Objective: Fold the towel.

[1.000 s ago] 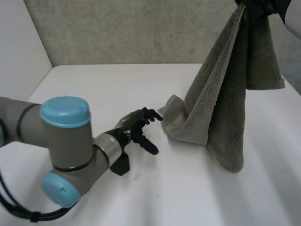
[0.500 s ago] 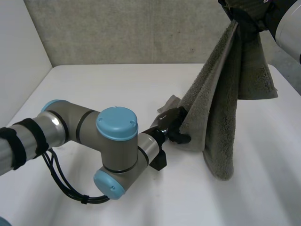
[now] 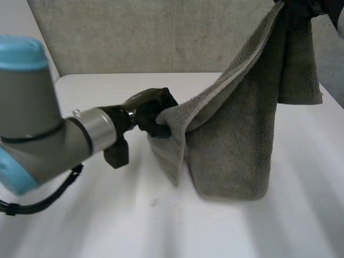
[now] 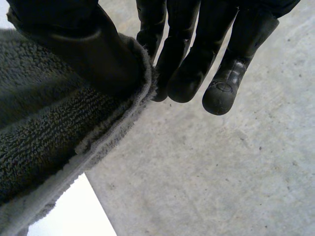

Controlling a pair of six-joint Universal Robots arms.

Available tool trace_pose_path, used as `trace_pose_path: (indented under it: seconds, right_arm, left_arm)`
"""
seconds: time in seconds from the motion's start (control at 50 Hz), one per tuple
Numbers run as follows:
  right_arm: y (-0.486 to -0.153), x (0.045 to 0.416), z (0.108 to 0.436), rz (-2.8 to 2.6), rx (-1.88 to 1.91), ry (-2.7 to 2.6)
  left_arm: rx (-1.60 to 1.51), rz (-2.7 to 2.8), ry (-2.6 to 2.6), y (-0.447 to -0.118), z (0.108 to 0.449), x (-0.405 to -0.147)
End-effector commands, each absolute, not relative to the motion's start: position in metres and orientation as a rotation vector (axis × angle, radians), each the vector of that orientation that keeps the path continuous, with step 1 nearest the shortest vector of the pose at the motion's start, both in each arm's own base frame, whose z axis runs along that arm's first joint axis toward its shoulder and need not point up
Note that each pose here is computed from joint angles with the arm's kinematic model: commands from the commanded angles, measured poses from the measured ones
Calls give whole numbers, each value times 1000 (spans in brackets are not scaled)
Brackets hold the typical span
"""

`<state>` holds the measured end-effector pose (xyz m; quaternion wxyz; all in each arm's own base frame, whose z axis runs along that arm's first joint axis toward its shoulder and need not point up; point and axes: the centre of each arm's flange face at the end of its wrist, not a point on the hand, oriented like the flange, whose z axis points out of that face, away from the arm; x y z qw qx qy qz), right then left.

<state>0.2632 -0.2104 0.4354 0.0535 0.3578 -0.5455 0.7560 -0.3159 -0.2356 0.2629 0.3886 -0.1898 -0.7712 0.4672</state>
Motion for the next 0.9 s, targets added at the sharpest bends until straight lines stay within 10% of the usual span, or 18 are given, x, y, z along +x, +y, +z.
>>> trace_pose_path:
  seconds: [0.02, 0.6, 0.9]
  right_arm:
    - [-207, 264, 432, 2287, 1105, -1666]
    - [-271, 311, 320, 2059, 1298, -1880]
    - [-278, 312, 300, 2019, 1301, -1915]
  left_arm:
    - [-560, 1229, -2031, -255, 297, -288]
    - [-673, 1576, -2199, -401, 168, -306]
    - [-665, 1585, -2243, -329, 234, -310]
